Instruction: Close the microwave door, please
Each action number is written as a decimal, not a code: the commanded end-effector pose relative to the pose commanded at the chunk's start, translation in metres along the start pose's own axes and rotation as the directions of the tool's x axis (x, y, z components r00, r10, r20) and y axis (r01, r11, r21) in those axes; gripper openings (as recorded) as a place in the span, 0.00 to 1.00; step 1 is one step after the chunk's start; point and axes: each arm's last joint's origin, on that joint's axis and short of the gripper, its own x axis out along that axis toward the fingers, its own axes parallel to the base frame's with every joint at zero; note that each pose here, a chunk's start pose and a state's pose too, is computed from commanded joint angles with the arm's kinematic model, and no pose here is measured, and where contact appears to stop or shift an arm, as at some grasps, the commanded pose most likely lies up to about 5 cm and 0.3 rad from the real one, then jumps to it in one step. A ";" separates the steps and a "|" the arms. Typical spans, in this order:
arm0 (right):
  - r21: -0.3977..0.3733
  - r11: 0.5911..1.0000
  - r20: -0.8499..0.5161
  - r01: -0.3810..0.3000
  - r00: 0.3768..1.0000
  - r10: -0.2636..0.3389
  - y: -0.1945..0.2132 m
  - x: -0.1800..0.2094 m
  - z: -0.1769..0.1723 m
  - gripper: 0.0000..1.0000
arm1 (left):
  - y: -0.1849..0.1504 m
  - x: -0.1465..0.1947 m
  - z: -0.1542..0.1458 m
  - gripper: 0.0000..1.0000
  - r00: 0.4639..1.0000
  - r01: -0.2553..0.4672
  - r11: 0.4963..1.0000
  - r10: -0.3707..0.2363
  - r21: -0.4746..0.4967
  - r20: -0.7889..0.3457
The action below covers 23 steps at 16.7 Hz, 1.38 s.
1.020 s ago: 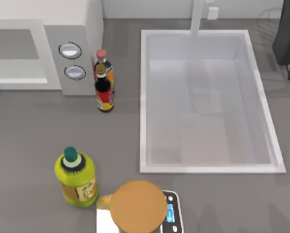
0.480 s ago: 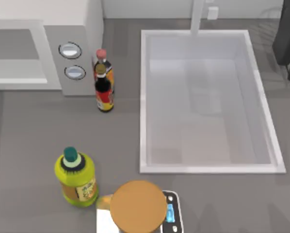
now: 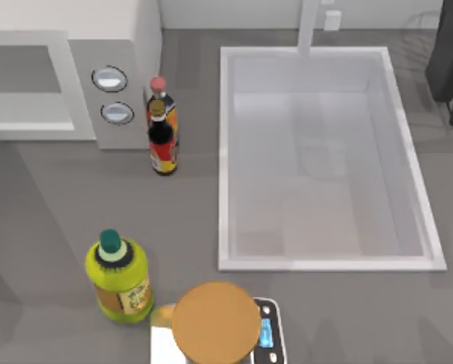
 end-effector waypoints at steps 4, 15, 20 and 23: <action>0.000 1.000 0.000 0.000 1.000 0.000 0.000 0.000 0.000 1.00 | -0.004 0.000 -0.001 0.00 1.000 0.003 1.000 -0.003 -0.007 -0.004; 0.000 1.000 0.000 0.000 1.000 0.000 0.000 0.000 0.000 1.00 | -0.099 0.000 -0.001 0.00 1.000 0.003 1.000 -0.003 -0.008 -0.002; 0.000 1.000 0.000 0.000 1.000 0.000 0.000 0.000 0.000 1.00 | -0.101 0.001 -0.001 0.00 1.000 0.006 1.000 -0.006 -0.013 -0.006; 0.000 1.000 0.000 0.000 1.000 0.000 0.000 0.000 0.000 1.00 | -0.116 0.004 0.001 0.00 1.000 0.008 1.000 -0.008 -0.011 -0.017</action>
